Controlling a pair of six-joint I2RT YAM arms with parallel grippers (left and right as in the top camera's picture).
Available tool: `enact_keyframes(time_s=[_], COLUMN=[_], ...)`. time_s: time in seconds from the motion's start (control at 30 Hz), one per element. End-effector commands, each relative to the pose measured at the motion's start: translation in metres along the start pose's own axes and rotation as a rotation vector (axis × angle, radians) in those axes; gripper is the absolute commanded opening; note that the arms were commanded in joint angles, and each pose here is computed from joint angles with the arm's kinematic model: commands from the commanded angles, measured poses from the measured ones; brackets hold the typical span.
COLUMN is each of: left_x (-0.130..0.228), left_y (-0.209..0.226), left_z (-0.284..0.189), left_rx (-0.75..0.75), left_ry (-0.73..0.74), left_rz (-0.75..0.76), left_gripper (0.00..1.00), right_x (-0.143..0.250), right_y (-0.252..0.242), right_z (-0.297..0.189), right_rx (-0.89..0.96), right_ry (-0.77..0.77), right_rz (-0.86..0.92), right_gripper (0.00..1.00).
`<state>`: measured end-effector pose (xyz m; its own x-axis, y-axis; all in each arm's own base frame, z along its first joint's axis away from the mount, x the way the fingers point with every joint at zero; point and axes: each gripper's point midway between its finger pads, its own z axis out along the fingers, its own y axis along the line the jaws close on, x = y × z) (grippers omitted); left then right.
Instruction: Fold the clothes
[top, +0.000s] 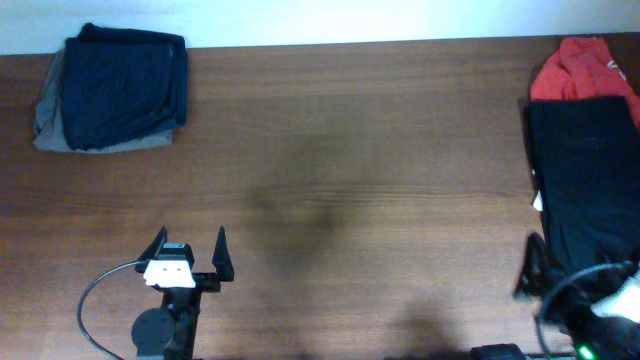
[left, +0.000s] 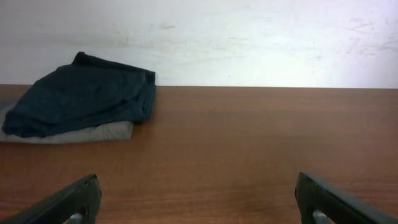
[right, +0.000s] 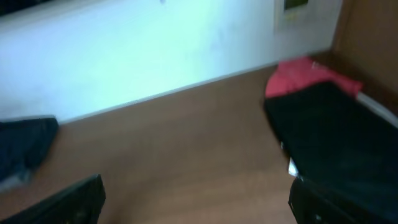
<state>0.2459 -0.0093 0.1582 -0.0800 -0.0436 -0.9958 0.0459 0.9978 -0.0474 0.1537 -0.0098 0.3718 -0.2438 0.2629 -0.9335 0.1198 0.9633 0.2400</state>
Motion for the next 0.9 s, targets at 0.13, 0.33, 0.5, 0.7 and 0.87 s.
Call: enact_keyframes(time_s=[0.13, 0.33, 0.5, 0.7, 0.87], left_x=[0.001, 0.001, 0.001, 0.001, 0.001], left_y=[0.001, 0.001, 0.001, 0.001, 0.001], left_z=[0.0, 0.0, 0.0, 0.0, 0.0], left_rx=[-0.004, -0.004, -0.004, -0.004, -0.004], left_ry=[-0.002, -0.002, -0.002, -0.002, -0.002], left_rz=[0.016, 0.016, 0.016, 0.016, 0.016], left_gripper=[0.99, 0.99, 0.99, 0.99, 0.99], right_x=[0.128, 0.154, 0.17, 0.182, 0.182], right_y=[-0.001, -0.013, -0.025, -0.027, -0.027], right_z=[0.092, 0.129, 0.143, 0.145, 0.146], right_rx=[-0.174, -0.17, -0.133, -0.108, -0.096], right_ry=[-0.084, -0.193, -0.216, -0.18, -0.186], right_rz=[0.006, 0.022, 0.027, -0.214, -0.319], right_gripper=[0.98, 0.98, 0.98, 0.98, 0.98])
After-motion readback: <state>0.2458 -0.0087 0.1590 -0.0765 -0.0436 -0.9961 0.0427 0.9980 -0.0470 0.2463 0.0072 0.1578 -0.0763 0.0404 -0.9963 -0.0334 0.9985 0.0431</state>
